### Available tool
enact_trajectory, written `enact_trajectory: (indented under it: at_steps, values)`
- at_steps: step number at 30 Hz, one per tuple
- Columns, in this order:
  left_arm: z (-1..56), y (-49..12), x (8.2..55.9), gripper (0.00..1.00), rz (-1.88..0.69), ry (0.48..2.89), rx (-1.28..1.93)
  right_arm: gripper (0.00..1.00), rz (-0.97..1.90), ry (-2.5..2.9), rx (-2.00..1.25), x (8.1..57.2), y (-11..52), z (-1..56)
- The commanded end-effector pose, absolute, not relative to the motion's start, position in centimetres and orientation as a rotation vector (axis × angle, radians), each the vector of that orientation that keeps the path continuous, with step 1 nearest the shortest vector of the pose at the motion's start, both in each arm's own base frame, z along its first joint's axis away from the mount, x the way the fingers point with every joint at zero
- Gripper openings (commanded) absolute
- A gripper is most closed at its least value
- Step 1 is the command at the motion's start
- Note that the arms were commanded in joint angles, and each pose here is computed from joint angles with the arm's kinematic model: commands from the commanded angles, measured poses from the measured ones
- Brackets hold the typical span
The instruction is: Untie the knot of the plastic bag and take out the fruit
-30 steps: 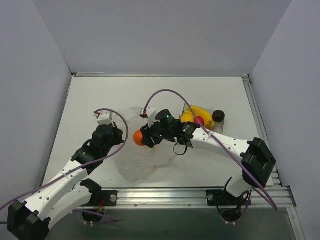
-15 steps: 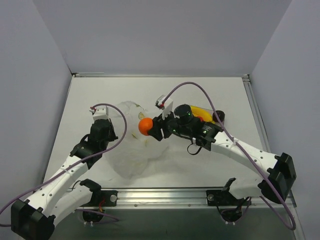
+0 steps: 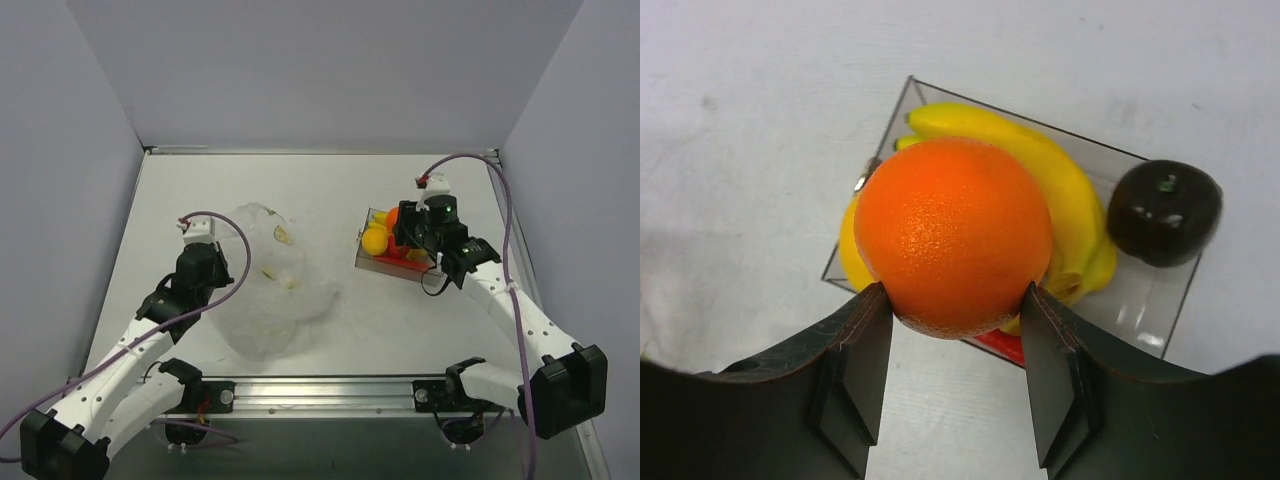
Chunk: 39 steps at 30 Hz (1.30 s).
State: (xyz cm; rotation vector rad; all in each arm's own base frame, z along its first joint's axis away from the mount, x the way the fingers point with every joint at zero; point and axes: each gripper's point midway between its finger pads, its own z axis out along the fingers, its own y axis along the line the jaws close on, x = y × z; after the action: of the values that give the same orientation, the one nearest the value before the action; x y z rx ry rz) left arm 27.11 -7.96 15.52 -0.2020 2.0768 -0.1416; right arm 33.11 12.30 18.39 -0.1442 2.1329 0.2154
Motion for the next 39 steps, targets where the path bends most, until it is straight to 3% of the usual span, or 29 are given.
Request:
enact_trajectory:
  at_steps: [1, 11, 20, 27, 32, 36, 39]
  values:
    - [16.7, -8.5, 27.3, 0.0, -0.198, 2.027, -0.188, 0.03, 0.129, 2.175, 0.022, 34.4, 8.9, 16.9]
    - [17.4, -8.7, 27.5, 0.0, -0.211, 2.006, -0.164, 0.06, 0.208, 2.273, 0.051, 36.8, 9.8, 12.7]
    - [17.7, -8.4, 27.4, 0.0, -0.207, 1.984, -0.174, 0.49, 0.234, 2.316, 0.038, 37.0, 10.6, 10.4]
    - [17.8, -8.0, 27.5, 0.0, -0.187, 1.977, -0.195, 0.85, 0.246, 2.28, 0.014, 36.1, 10.8, 12.3]
    - [17.8, -7.7, 27.5, 0.1, -0.174, 1.973, -0.207, 0.96, 0.232, 2.259, 0.028, 34.4, 10.2, 14.4]
    - [17.8, -7.6, 27.5, 0.24, -0.17, 1.969, -0.216, 1.0, 0.231, 2.179, 0.06, 33.0, 9.4, 18.3]
    - [17.9, -7.5, 27.5, 0.43, -0.17, 1.966, -0.221, 1.0, 0.196, 2.145, 0.082, 31.8, 8.3, 20.8]
